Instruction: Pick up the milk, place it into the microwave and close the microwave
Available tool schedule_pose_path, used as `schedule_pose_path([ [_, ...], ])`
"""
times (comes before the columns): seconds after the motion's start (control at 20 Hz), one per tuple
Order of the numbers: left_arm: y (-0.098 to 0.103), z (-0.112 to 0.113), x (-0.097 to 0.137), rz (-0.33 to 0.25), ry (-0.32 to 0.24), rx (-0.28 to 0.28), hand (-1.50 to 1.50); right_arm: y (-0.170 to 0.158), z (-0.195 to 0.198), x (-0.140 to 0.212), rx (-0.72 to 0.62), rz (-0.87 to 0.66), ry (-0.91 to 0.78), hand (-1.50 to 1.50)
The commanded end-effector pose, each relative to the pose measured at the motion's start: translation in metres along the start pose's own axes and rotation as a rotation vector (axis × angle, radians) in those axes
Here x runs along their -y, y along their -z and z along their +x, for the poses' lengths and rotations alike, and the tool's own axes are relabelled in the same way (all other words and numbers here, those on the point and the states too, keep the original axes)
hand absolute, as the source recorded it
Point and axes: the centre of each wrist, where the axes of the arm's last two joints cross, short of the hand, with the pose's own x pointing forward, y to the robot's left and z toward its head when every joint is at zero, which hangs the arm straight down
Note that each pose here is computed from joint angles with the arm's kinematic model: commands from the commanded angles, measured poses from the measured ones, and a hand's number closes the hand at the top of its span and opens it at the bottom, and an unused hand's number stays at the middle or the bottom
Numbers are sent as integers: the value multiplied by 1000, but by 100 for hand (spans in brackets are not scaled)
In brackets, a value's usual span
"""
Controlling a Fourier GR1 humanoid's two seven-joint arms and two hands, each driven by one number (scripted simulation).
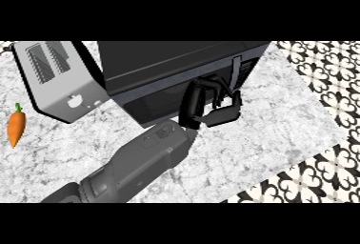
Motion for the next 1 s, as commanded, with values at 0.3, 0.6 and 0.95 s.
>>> schedule_pose_path([
  [0.3, 17, 1, -8, 39, 8, -8, 150, 5, 8, 6, 6, 27, 8, -150],
  [0.6, 18, 3, -3, -1, 4, 16, 150, 10, 11, 7, 6, 59, 18, -150],
  [0.95, 11, -15, -15, 32, 160, -72, 150, 13, 11, 5, 14, 121, 80, -150],
])
